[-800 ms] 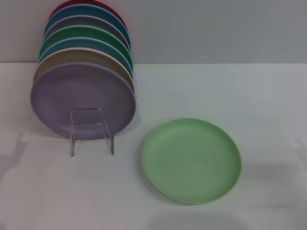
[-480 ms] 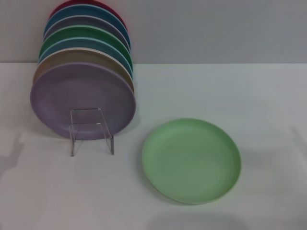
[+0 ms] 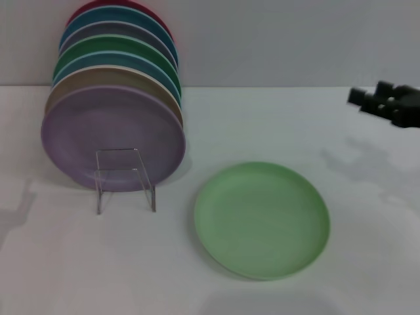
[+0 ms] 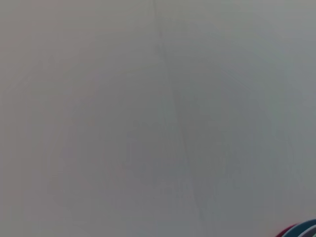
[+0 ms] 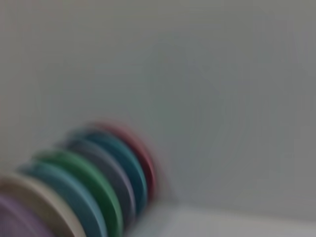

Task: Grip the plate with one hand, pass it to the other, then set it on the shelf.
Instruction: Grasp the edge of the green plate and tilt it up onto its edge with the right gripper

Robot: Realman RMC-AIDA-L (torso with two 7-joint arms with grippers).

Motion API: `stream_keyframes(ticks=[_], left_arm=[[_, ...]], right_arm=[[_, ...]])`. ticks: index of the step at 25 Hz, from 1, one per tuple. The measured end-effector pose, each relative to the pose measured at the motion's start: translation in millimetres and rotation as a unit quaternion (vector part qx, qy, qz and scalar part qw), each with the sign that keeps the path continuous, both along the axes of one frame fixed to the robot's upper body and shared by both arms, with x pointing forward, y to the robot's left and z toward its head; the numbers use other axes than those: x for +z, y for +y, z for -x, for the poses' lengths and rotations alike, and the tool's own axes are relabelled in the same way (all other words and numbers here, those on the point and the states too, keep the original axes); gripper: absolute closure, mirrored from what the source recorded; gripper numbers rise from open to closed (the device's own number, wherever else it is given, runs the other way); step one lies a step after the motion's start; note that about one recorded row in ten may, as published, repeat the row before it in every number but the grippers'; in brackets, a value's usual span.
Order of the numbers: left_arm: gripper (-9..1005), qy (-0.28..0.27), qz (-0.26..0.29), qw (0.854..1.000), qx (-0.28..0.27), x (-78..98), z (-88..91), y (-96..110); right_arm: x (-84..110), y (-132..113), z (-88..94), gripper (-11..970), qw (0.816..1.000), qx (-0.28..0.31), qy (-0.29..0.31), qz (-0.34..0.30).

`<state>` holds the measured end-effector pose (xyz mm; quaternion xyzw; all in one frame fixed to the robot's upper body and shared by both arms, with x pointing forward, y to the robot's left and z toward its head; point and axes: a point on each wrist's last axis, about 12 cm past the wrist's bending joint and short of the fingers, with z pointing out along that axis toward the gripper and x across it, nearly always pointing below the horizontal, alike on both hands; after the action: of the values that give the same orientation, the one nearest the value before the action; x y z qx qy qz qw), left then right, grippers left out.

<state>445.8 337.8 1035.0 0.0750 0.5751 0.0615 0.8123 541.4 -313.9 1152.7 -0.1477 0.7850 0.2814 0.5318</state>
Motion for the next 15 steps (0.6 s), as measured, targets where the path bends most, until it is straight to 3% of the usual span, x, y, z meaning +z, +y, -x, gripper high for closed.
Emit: stream_keyframes(ticks=[3,6,15], left_arm=[[214,0.001,0.014,1.0,-0.006,0.3,-1.4,-0.5],[214,0.001,0.02,1.0,-0.009,0.5,-2.6,-1.0],[215,0.008,0.025,1.0,-0.01,-0.8,-3.7,-1.2]], right_arm=[[13.2,12.6,-13.7,194,0.993,-0.007,0.083,0.081],[14.5,18.8,-23.1,196,0.981,-0.005,0.15,0.125],[16.6,37.4,-42.1,198,0.955,0.017,0.22,0.198]])
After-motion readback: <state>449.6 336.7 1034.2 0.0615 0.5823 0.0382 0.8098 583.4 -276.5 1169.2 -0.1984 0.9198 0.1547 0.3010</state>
